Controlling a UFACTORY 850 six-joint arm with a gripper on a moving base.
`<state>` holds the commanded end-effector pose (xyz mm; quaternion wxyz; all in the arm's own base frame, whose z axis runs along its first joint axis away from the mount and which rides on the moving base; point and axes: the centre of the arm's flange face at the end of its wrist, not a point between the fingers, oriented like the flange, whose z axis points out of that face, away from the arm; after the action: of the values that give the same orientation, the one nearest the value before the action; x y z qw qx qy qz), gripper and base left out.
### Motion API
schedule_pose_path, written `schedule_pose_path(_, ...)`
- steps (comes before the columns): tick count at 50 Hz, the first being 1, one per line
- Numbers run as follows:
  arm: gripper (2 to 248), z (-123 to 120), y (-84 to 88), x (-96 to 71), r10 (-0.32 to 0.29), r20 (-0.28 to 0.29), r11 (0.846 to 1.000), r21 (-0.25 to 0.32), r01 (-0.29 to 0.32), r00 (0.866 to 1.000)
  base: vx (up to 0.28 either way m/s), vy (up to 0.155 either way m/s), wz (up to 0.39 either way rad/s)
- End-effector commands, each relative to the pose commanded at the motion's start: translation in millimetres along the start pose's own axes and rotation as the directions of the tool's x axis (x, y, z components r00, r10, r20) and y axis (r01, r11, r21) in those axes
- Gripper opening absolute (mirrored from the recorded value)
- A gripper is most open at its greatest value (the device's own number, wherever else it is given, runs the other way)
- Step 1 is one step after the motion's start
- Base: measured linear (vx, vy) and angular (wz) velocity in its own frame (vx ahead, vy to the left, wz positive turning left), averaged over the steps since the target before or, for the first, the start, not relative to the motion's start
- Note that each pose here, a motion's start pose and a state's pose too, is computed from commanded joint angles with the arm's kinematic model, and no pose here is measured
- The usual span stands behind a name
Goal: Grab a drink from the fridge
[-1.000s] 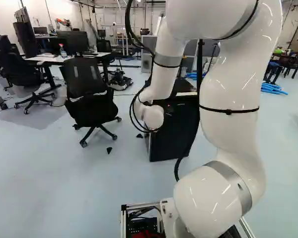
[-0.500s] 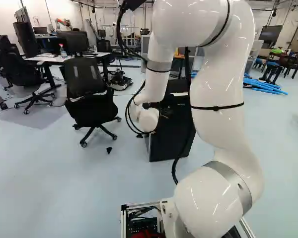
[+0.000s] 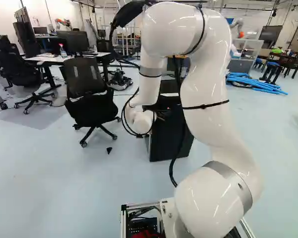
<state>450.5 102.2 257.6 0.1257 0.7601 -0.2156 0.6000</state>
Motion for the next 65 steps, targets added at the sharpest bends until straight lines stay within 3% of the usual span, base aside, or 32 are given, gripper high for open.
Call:
schedule_pose_path(13, 247, 7.5, -9.1, -13.3, -0.002, -0.033, 0.999, -0.041, 0.0, 0.999, 0.0, 0.0, 0.0)
schedule_pose_path(38, 247, 15.3, -25.4, -10.1, 0.031, -0.113, 0.994, -0.102, -0.042, 0.993, 0.0, 0.0, 0.0)
schedule_pose_path(65, 247, 33.5, -36.7, -9.5, 0.064, -0.138, 0.985, -0.15, -0.085, 0.988, 0.0, 0.0, 0.0)
